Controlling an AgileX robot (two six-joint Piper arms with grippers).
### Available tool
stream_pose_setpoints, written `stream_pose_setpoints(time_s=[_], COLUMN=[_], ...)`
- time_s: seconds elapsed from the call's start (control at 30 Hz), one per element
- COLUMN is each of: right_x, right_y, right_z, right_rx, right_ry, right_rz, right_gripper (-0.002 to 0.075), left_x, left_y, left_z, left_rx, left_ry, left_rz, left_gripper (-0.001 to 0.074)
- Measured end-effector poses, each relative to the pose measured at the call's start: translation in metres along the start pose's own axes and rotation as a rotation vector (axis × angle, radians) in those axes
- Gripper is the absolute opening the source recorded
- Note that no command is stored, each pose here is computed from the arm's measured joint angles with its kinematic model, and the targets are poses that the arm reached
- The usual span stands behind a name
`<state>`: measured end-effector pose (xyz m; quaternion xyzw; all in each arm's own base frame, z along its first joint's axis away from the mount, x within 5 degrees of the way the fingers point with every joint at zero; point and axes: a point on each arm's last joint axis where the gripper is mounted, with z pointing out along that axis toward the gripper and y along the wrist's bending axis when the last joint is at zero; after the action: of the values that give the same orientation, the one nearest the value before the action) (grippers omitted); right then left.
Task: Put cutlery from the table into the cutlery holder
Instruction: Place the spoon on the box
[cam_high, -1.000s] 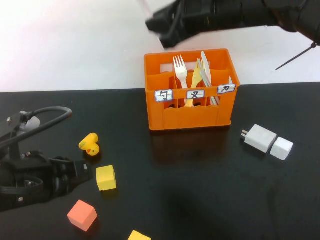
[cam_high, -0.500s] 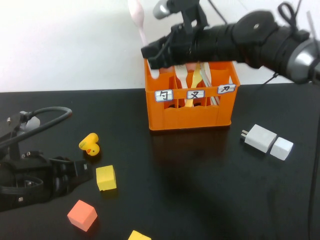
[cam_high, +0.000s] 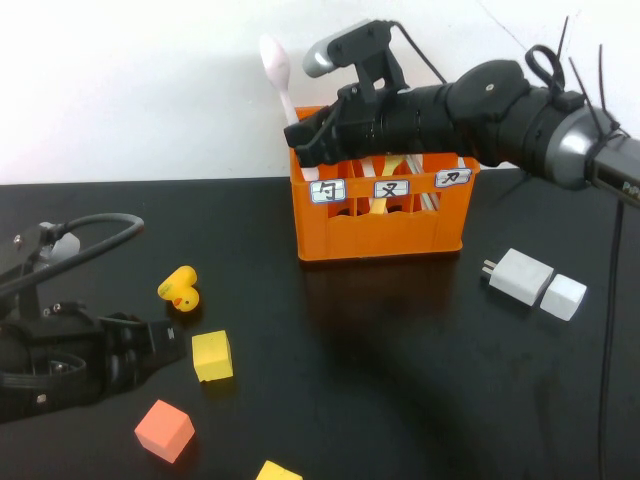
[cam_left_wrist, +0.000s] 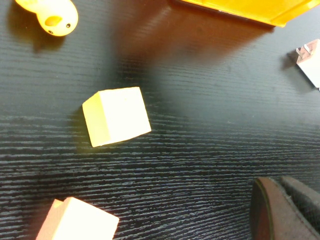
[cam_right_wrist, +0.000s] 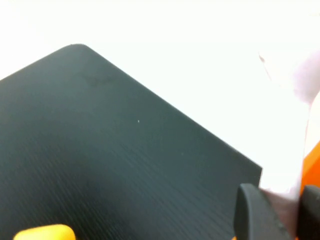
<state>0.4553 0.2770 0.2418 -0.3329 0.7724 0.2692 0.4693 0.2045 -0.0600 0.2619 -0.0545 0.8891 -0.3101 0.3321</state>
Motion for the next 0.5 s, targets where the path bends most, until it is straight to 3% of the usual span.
stream_pose_setpoints(time_s=[0.37, 0.5], right_x=[0.0104, 0.0107], right_y=[-0.0028, -0.002], right_z=[0.0085, 0.0085], right_rx=[-0.002, -0.011], right_ry=[0.017, 0.02], right_rz=[-0.067, -0.074], right_gripper=[0.0169, 0.0304], left_x=[0.0, 0.0], left_y=[0.0, 0.0], left_z=[0.0, 0.0], left_rx=[0.0, 0.0], left_ry=[0.0, 0.0], left_rz=[-0.001, -0.001], left_gripper=[-0.0001, -0.0001])
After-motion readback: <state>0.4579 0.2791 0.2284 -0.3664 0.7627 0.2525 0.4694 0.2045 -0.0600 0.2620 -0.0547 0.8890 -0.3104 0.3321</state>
